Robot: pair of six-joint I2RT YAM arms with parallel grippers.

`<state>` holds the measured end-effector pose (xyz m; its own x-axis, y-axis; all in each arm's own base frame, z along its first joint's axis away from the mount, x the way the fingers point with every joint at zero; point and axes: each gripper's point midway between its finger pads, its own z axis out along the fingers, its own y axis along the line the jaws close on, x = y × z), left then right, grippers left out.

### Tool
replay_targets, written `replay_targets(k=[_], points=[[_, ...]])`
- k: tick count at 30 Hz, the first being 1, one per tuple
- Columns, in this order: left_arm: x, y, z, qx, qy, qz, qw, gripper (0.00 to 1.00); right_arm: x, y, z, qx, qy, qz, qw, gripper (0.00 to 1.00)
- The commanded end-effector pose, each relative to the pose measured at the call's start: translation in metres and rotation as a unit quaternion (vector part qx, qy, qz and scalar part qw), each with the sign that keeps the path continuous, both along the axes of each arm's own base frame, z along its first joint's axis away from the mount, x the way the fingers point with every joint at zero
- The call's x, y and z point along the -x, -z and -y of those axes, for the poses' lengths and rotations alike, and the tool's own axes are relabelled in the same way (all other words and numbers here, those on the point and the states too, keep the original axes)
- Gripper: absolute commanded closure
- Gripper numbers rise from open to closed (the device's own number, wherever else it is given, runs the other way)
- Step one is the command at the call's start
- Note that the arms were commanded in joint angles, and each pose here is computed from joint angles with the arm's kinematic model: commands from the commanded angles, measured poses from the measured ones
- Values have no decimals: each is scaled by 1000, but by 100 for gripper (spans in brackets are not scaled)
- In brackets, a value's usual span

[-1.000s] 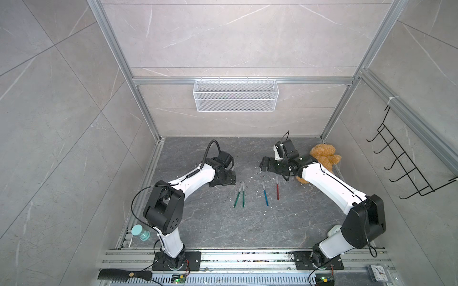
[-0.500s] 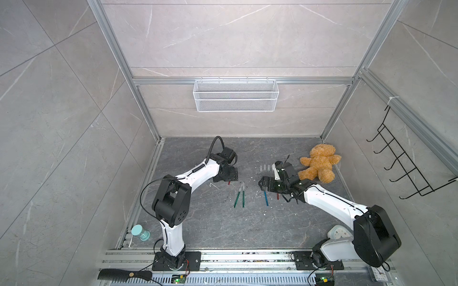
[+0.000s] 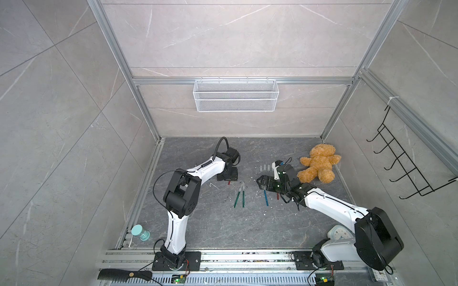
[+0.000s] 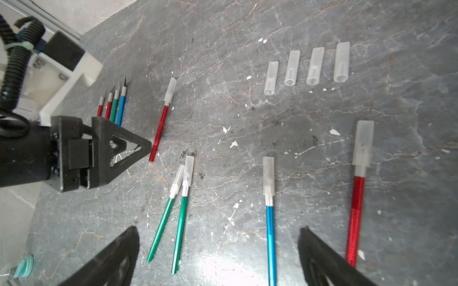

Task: Remove protective caps from carving knives
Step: Pick up the carving knife from the center of the board.

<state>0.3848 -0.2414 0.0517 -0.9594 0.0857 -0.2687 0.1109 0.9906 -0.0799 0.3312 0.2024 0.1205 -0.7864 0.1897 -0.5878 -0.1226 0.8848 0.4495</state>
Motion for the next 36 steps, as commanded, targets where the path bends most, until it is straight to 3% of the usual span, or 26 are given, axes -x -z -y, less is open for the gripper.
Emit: replay_targets(k=[1, 17, 36], points=[[-6, 1, 2, -13, 14, 3, 1000, 39, 1, -3, -1, -9, 6, 8, 1000, 0], [-26, 24, 4, -52, 24, 1, 998, 61, 1, 3, -8, -13, -7, 2, 1000, 0], [-19, 45, -2, -68, 23, -24, 997, 81, 1, 6, -11, -9, -14, -6, 1000, 0]])
